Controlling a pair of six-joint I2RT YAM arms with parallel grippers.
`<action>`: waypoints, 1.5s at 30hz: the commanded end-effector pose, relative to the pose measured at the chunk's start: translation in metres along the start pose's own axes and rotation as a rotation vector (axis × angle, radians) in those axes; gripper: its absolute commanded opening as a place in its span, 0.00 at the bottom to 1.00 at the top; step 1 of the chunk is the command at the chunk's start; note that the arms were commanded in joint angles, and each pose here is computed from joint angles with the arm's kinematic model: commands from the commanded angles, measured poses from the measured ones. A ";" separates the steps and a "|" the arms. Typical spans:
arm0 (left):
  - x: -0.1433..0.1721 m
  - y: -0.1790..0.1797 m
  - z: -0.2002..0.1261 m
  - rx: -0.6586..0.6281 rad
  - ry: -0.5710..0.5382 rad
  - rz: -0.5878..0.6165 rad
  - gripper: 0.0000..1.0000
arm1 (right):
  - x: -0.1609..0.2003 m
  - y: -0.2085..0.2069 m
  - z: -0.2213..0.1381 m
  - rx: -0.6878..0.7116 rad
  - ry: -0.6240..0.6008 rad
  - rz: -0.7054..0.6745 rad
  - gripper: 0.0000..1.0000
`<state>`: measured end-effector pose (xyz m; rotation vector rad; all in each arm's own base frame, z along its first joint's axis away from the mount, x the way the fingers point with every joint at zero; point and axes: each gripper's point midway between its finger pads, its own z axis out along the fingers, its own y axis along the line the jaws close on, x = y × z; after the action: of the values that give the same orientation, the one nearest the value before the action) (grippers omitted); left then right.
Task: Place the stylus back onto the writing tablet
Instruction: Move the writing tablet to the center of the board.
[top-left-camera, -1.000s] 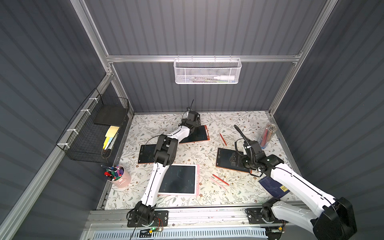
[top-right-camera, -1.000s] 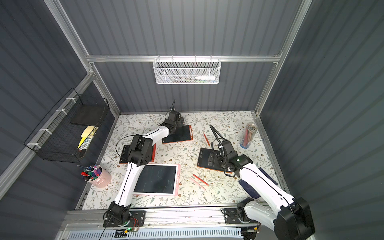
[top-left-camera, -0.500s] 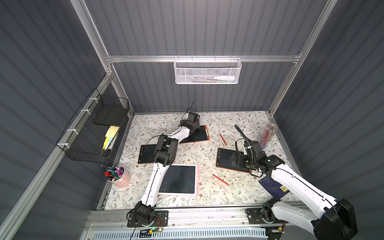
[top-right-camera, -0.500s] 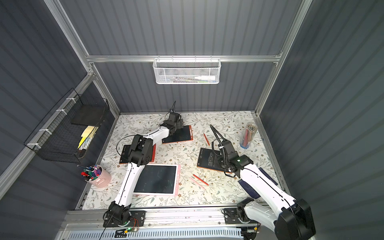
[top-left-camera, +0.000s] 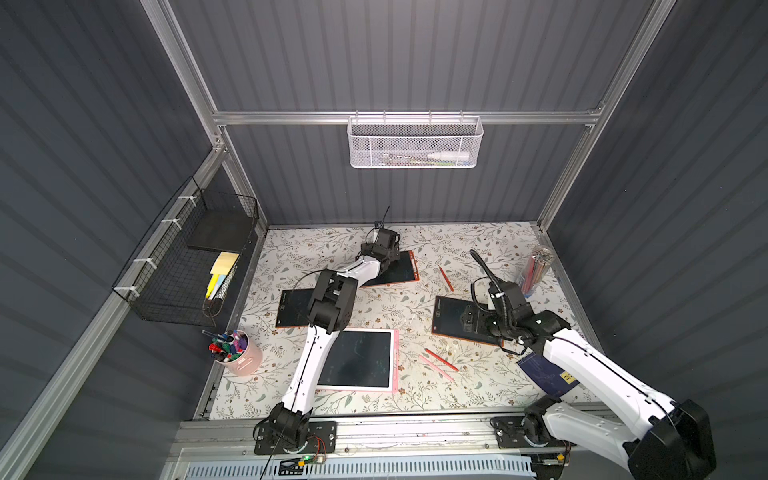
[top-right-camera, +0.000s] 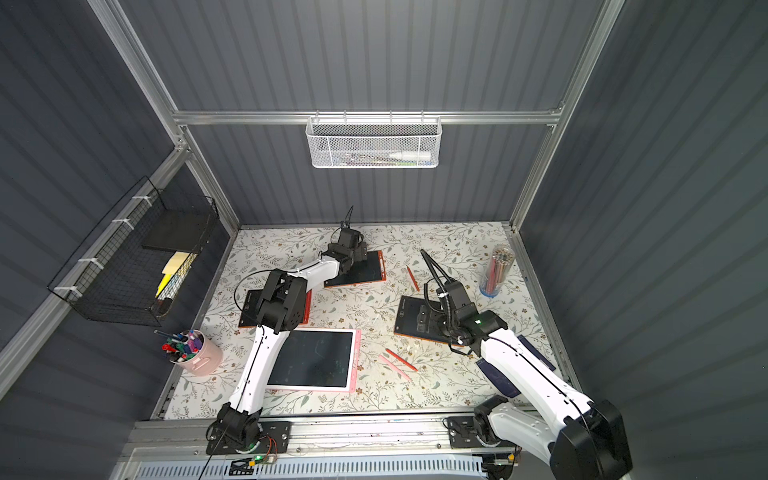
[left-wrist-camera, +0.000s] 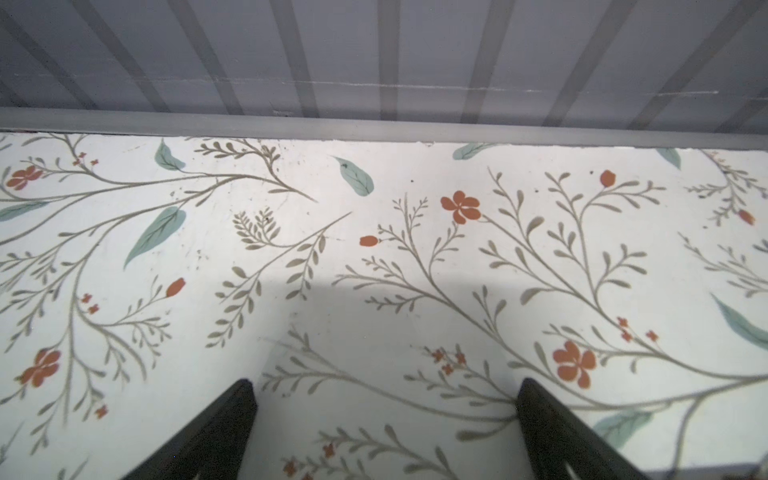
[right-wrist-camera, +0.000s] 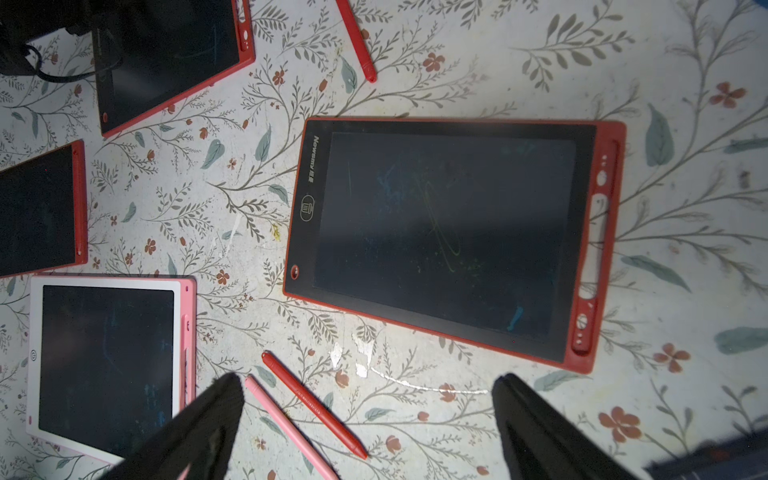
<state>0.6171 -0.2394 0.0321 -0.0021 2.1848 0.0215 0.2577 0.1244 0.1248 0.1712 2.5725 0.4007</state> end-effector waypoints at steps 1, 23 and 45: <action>0.056 0.008 -0.009 -0.011 0.155 0.109 0.99 | 0.001 0.000 0.001 0.004 0.007 0.011 0.96; 0.076 0.008 -0.085 0.095 0.171 0.081 0.99 | -0.056 0.014 0.045 0.027 0.039 -0.041 0.59; 0.074 0.016 -0.124 0.144 0.201 -0.008 0.98 | -0.116 0.022 0.136 0.060 0.133 -0.090 0.46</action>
<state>0.4819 -0.2247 0.0346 0.0784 2.3675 -0.1167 0.4206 0.1600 0.0782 0.0674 2.7076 0.3468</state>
